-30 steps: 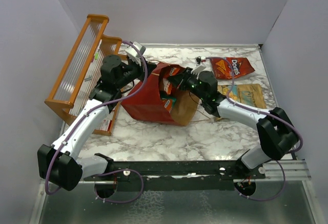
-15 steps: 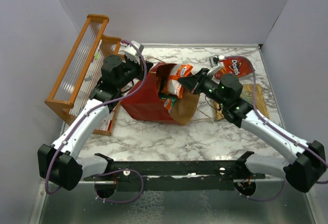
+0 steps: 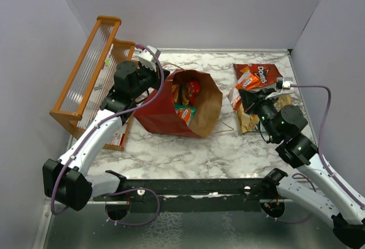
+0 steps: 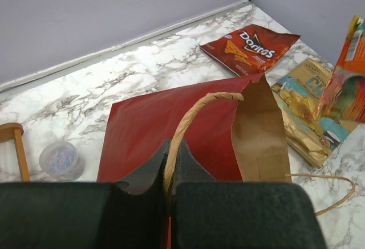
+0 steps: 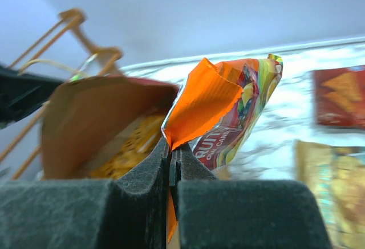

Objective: Take the snacks out of the paper bag
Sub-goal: Place the snack at the center of the board.

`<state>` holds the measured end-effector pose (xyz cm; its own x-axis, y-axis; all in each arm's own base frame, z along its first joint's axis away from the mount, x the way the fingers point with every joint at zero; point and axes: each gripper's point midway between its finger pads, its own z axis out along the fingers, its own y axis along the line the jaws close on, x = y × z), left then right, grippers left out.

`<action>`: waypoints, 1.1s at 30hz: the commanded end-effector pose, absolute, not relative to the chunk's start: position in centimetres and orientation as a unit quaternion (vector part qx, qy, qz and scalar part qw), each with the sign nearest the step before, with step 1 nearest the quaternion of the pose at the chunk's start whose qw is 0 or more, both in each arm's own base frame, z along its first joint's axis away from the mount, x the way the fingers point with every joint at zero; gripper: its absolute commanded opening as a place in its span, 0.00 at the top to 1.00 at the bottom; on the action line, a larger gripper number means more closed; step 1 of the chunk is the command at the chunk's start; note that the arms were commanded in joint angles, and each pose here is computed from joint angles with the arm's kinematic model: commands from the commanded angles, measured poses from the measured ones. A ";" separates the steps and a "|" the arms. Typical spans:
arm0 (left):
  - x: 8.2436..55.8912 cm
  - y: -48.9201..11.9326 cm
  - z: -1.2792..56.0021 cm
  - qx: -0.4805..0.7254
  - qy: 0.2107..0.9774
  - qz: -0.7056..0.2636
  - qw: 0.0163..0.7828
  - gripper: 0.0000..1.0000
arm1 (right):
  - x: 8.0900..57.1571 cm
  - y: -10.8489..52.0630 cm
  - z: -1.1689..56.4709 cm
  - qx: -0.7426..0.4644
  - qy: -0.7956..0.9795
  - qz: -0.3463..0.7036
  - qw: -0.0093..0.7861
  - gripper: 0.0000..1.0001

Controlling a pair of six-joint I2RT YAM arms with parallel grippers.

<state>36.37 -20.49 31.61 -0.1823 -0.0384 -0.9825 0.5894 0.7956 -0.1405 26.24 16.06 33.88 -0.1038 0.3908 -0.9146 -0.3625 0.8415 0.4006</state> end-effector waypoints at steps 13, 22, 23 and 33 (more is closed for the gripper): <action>36.4 -20.1 33.1 0.184 0.717 -0.249 0.625 1.00 | 33.1 8.2 34.2 0.147 0.681 0.018 0.717 0.99; 35.7 -20.3 34.0 0.185 0.705 -0.258 0.634 1.00 | 42.3 6.7 30.4 0.212 0.698 0.116 0.674 0.99; 35.6 -20.3 34.0 0.186 0.704 -0.258 0.635 1.00 | 43.4 6.4 30.2 0.222 0.696 0.120 0.672 0.99; 35.6 -20.2 34.0 0.185 0.704 -0.254 0.637 1.00 | 53.8 3.7 28.7 0.289 0.655 0.184 0.673 0.99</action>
<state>35.77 -20.71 32.43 -0.1640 -0.0453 -0.9854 0.5989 0.7892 -0.1359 49.26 3.55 23.62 -0.0841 0.5165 -0.8521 0.2725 0.8345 0.4789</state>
